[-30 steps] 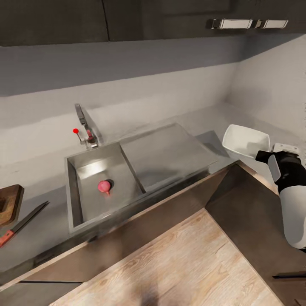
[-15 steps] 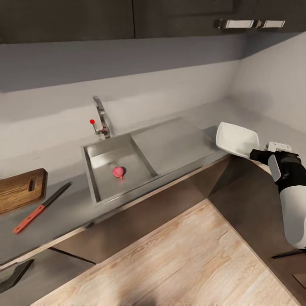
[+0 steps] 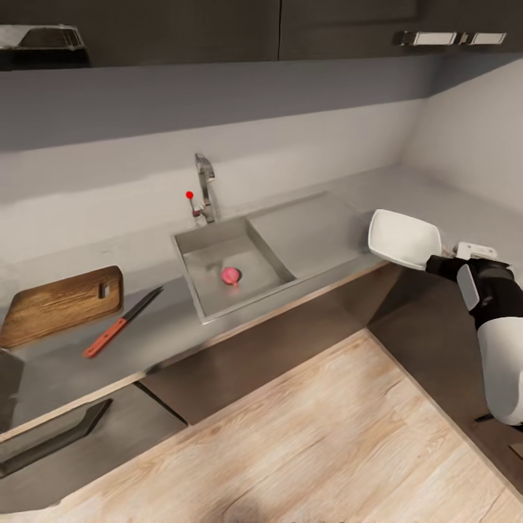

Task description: In the kitchen, take the Vidalia onion out of the sink, dice it on the chopping board with the paring knife, put the diced onion into the bowl on the countertop, then place both the paring knife and the chopping board into the sink.

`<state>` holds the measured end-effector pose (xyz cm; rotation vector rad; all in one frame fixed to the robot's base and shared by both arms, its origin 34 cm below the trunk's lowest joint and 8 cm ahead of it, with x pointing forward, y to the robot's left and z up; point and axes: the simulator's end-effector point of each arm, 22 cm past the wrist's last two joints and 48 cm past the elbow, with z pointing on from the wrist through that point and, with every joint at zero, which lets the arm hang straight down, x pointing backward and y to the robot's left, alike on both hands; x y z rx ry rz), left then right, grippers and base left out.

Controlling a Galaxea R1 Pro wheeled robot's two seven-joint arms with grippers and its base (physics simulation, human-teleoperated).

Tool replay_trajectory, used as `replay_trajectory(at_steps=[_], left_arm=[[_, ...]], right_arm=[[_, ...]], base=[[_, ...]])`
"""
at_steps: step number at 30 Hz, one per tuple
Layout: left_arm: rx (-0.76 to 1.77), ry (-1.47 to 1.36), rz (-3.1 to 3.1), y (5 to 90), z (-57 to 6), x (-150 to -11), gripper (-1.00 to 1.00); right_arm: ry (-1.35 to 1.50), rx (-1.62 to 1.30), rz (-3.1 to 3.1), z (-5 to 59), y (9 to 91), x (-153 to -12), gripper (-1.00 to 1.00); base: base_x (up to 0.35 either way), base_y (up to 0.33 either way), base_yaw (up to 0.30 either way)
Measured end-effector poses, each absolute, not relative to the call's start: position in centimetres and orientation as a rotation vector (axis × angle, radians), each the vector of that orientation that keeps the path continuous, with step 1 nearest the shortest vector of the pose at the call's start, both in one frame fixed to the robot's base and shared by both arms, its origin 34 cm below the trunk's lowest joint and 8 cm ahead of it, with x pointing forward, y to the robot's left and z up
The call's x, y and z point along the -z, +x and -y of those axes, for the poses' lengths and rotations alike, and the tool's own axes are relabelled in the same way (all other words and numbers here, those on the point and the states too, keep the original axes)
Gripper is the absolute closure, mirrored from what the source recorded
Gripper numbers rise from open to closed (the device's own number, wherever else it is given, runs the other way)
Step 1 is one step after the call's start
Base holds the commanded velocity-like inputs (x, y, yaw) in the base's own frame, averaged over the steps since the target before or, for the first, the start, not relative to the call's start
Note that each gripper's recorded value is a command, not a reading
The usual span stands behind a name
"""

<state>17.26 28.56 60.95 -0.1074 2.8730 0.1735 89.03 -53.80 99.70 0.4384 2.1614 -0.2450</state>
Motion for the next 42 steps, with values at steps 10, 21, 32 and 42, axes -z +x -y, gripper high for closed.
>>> replay_trajectory(at_steps=[10, 21, 32, 42], left_arm=[[-0.173, -0.105, -2.875, 17.2, -28.5, -60.9, -1.0], [-0.171, -0.105, -2.856, 17.9, -28.5, -61.1, -1.0], [-0.169, -0.107, -2.837, 18.6, -28.5, -61.2, -1.0], [-0.168, -0.108, -2.824, 19.1, -28.5, -61.3, -1.0]], right_arm=[[0.439, 0.246, -2.162, 53.8, 89.0, -99.6, 1.0], [0.44, 0.242, -2.147, 53.8, 89.0, -100.8, 1.0], [0.439, 0.237, -2.134, 53.7, 88.9, -101.9, 1.0], [0.438, 0.232, -2.122, 53.5, 88.9, -102.9, 1.0]], base=[[-0.029, 0.026, 0.141], [0.0, 0.0, 0.004], [0.0, 0.119, 0.102], [-0.042, 0.28, 0.198]])
